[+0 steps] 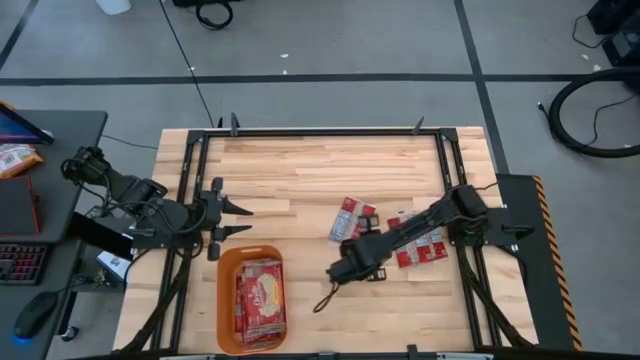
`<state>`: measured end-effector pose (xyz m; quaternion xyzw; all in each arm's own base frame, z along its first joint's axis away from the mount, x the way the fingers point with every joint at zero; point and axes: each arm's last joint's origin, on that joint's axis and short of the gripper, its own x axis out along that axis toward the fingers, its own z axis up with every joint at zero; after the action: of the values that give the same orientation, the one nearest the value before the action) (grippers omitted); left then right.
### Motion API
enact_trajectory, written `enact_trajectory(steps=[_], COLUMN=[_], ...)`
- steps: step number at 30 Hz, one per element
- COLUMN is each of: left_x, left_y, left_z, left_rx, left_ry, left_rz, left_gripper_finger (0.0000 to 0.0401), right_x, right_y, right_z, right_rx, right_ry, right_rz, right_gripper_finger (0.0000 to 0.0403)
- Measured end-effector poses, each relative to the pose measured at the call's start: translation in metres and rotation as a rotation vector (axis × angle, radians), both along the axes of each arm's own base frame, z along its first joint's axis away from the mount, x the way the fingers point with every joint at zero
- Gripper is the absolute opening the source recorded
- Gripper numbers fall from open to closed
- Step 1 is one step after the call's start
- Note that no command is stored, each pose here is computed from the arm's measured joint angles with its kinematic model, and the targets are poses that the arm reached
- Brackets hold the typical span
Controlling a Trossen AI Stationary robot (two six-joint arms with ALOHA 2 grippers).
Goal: Sort popcorn bags into baskets
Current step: Put the red popcorn pack into the orange bin
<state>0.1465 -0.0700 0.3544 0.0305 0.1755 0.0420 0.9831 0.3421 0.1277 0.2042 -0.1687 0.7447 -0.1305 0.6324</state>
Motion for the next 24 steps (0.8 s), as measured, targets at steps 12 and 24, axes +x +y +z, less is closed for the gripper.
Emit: enact_trajectory(steps=[12, 24], left_x=[0.000, 0.033], left_y=[0.000, -0.007], left_z=[0.000, -0.023], left_rx=[0.002, 0.024], left_ry=[0.002, 0.133], left_rz=[0.000, 0.057], left_gripper_finger=[0.0144, 0.0144], right_x=[-0.098, -0.168], right_y=[-0.026, -0.048], right_z=[0.000, -0.030], right_rx=[0.033, 0.246], right_ry=[-0.104, -0.082], right_rz=[-0.379, -0.699], right_gripper_finger=[0.0129, 0.0195])
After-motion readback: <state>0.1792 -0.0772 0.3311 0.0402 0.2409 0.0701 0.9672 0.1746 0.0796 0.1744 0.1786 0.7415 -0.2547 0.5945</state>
